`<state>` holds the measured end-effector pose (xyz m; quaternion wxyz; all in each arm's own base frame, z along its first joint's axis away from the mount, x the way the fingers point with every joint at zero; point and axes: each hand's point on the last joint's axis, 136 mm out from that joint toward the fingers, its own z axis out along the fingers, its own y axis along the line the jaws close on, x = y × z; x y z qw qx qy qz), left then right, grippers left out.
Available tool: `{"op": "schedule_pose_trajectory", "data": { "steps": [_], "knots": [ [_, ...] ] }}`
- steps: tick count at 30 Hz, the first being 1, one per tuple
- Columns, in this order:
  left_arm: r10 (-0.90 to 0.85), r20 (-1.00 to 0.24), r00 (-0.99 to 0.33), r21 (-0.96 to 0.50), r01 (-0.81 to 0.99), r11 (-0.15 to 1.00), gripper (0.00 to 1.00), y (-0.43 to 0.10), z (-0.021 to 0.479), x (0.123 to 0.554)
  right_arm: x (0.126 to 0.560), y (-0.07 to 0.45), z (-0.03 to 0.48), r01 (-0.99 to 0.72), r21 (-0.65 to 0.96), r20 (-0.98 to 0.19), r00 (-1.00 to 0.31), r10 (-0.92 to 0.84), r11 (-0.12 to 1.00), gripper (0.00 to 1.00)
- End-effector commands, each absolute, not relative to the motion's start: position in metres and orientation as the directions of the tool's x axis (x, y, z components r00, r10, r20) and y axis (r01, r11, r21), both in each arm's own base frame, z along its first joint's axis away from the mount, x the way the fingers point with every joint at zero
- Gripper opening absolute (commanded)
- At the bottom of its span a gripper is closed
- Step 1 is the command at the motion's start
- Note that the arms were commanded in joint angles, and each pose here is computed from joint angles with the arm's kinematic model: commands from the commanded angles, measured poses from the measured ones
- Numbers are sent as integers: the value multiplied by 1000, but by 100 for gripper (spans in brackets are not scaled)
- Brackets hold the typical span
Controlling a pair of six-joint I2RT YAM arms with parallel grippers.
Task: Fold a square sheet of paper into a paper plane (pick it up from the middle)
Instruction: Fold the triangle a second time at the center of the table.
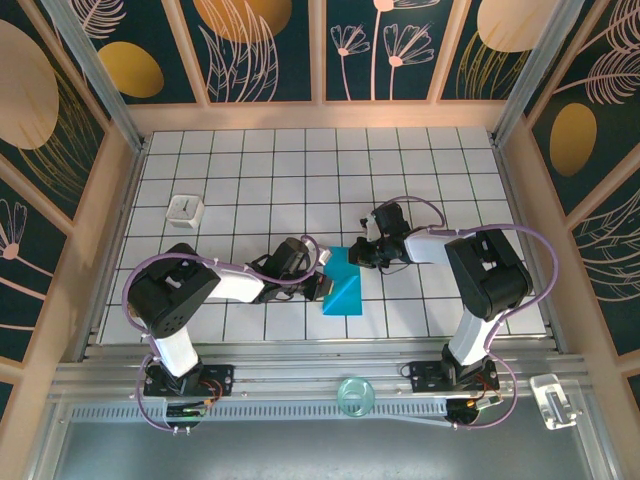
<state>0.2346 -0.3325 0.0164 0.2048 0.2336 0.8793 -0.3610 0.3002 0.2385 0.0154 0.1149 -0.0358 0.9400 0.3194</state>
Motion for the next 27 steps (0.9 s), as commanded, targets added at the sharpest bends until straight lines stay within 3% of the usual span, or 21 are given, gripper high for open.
{"op": "schedule_pose_trajectory", "data": {
  "steps": [1,18,27],
  "knots": [
    [278,-497,-822,-517,539,665,0,-323,2,233,285,226,-14,-107,514,-167,-986,-23,851,8],
    [298,-443,-845,-463,500,731,0,-304,-21,228,306,229,43,-162,541,-266,-964,-15,825,19],
    [287,-417,-862,-437,467,769,0,-296,-30,229,254,233,74,-97,652,-236,-968,79,752,20]
  ]
}}
